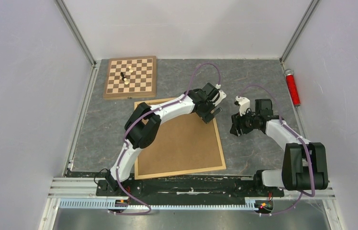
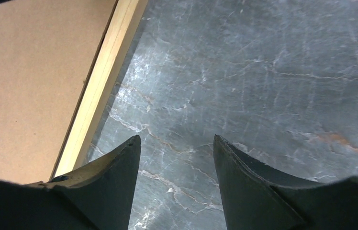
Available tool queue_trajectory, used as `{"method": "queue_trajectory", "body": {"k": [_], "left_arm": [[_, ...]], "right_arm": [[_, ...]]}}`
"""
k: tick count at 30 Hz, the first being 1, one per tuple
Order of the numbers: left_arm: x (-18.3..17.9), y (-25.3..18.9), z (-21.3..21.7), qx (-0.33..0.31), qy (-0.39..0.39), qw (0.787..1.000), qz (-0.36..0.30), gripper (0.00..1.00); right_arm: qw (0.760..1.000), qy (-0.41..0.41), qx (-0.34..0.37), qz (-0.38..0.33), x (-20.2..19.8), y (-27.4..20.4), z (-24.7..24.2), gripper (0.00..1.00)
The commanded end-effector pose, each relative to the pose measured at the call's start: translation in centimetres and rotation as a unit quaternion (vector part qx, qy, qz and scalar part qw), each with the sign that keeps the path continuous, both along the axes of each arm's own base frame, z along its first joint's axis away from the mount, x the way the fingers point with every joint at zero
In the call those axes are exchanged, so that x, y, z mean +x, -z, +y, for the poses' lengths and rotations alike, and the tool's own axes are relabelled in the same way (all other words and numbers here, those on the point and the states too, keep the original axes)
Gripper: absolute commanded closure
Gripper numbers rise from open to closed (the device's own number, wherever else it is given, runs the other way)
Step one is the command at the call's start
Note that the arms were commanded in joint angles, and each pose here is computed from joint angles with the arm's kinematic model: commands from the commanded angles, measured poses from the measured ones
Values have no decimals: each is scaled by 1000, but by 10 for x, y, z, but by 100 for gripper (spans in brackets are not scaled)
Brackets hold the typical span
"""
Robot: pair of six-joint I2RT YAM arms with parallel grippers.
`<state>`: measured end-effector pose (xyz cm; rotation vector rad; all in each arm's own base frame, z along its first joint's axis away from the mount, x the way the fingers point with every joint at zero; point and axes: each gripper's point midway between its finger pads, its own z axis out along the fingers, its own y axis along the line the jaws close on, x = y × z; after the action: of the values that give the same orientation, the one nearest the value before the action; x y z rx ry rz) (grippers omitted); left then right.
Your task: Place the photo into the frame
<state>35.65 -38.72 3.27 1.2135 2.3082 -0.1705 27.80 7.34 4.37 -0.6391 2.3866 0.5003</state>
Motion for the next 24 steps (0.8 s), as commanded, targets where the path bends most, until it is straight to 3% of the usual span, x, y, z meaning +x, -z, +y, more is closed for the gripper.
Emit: {"method": "queue_trajectory", "body": {"k": [1,10,17,24], "left_arm": [[-60,84,52,130,8,986,106,10],[-58,75,67,149,8,984,99,10],[-61,51,57,70,18,990,123,8],[-64,6,56,8,38,996,81,6]], "right_arm": [[999,-32,20,13,-10,6,15,39],[993,-119,-11,-14,-23,13,54,40],[983,-178,-15,-46,-33,1,62,41],[976,-211,-17,-58,-49,-18,60,43]]}}
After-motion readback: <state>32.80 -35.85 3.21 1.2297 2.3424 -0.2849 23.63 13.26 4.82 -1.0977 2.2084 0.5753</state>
